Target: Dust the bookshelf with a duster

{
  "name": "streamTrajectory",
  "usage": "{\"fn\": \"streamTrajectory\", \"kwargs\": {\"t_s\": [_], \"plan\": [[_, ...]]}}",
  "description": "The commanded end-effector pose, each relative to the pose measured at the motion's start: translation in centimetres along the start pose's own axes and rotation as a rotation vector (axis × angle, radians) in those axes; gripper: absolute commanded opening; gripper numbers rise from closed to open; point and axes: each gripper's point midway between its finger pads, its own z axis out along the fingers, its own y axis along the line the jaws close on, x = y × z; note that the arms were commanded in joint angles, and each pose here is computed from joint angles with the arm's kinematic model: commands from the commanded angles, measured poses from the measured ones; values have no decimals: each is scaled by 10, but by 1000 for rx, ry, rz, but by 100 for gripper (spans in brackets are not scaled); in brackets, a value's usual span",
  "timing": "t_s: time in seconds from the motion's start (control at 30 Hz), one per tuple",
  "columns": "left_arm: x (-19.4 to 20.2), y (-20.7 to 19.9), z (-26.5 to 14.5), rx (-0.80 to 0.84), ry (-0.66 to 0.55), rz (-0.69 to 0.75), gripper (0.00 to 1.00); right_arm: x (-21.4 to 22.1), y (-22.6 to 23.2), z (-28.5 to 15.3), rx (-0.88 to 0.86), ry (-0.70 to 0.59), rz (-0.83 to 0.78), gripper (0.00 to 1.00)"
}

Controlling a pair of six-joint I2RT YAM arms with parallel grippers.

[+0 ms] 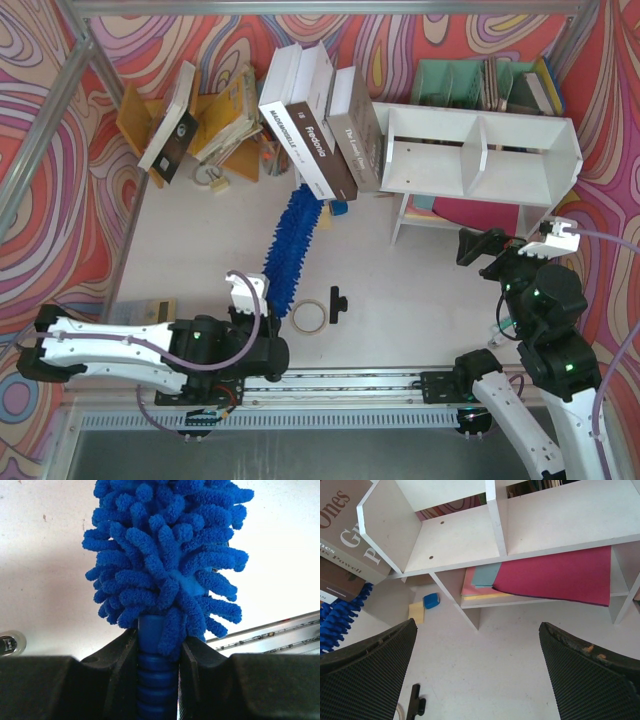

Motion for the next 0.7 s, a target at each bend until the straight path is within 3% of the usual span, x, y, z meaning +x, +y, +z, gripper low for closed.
{"fn": "streamTrajectory", "kwargs": {"t_s": [0.0,0.17,0.3,0.67], "plan": [[-14,-8,12,-30,-106,-22,0,-5,5,-1,-19,-18,21,99],[-2,-45,25,-1,-69,65,0,-1,11,1,-52,-4,34,99],[-4,-53,26,-33,-62,111,0,4,19,3,-92,15,37,99],[-6,1,21,-94,-64,-29,0,20,48,-6,-331,4,-115,99]]}}
